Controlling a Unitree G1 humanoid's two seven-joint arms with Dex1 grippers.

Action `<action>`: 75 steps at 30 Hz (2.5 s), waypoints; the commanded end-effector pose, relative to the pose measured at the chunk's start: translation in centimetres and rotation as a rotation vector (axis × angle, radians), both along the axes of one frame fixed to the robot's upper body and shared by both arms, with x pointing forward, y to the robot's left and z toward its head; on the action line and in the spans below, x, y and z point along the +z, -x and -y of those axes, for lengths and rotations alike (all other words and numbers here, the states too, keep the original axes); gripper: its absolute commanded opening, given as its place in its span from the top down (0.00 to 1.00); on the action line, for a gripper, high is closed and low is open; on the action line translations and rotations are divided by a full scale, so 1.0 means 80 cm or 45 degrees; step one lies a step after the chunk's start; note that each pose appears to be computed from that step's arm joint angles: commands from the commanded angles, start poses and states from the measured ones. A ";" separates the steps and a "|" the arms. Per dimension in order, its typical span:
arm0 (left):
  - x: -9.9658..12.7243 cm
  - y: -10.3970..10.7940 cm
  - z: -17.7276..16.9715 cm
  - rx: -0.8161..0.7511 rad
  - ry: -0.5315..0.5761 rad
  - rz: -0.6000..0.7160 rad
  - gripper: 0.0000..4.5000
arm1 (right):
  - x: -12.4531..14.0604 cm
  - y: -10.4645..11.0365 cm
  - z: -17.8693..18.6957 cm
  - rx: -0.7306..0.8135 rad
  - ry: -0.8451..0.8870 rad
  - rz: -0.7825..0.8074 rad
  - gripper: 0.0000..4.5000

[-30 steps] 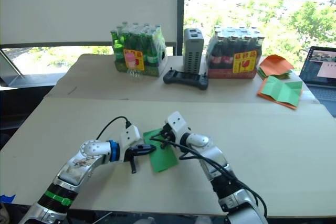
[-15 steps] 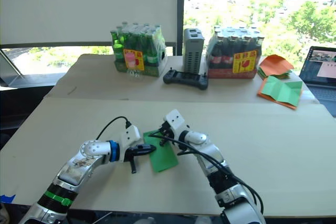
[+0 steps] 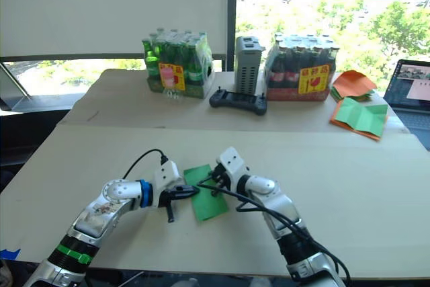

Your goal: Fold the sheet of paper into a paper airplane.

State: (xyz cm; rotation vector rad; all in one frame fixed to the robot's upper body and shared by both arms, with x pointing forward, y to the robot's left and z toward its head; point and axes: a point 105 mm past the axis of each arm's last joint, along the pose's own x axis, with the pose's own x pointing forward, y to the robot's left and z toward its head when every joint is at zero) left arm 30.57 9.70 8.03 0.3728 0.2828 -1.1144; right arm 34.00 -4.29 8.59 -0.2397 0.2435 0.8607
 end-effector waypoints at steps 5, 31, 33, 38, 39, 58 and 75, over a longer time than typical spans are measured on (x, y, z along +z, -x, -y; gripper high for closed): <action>-0.007 0.003 -0.002 -0.012 -0.030 -0.020 1.00 | -0.022 0.019 0.012 -0.031 0.028 -0.106 0.99; -0.004 0.003 -0.003 -0.012 -0.036 -0.022 1.00 | -0.034 0.106 0.048 0.066 0.142 -0.253 0.99; -0.004 0.002 -0.003 -0.012 -0.036 -0.023 1.00 | -0.032 0.108 0.046 0.086 0.153 -0.246 0.99; -0.004 0.002 -0.004 -0.014 -0.037 -0.024 1.00 | -0.033 0.109 0.045 0.096 0.169 -0.245 0.99; -0.004 0.002 -0.004 -0.014 -0.038 -0.024 1.00 | -0.034 0.110 0.044 0.104 0.172 -0.246 0.99; -0.005 0.002 -0.007 -0.009 -0.048 -0.028 1.00 | -0.024 0.139 0.039 0.327 0.235 -0.214 0.99; 0.033 -0.004 -0.014 -0.011 0.039 0.072 1.00 | 0.041 0.117 0.053 0.320 -0.010 -0.045 0.99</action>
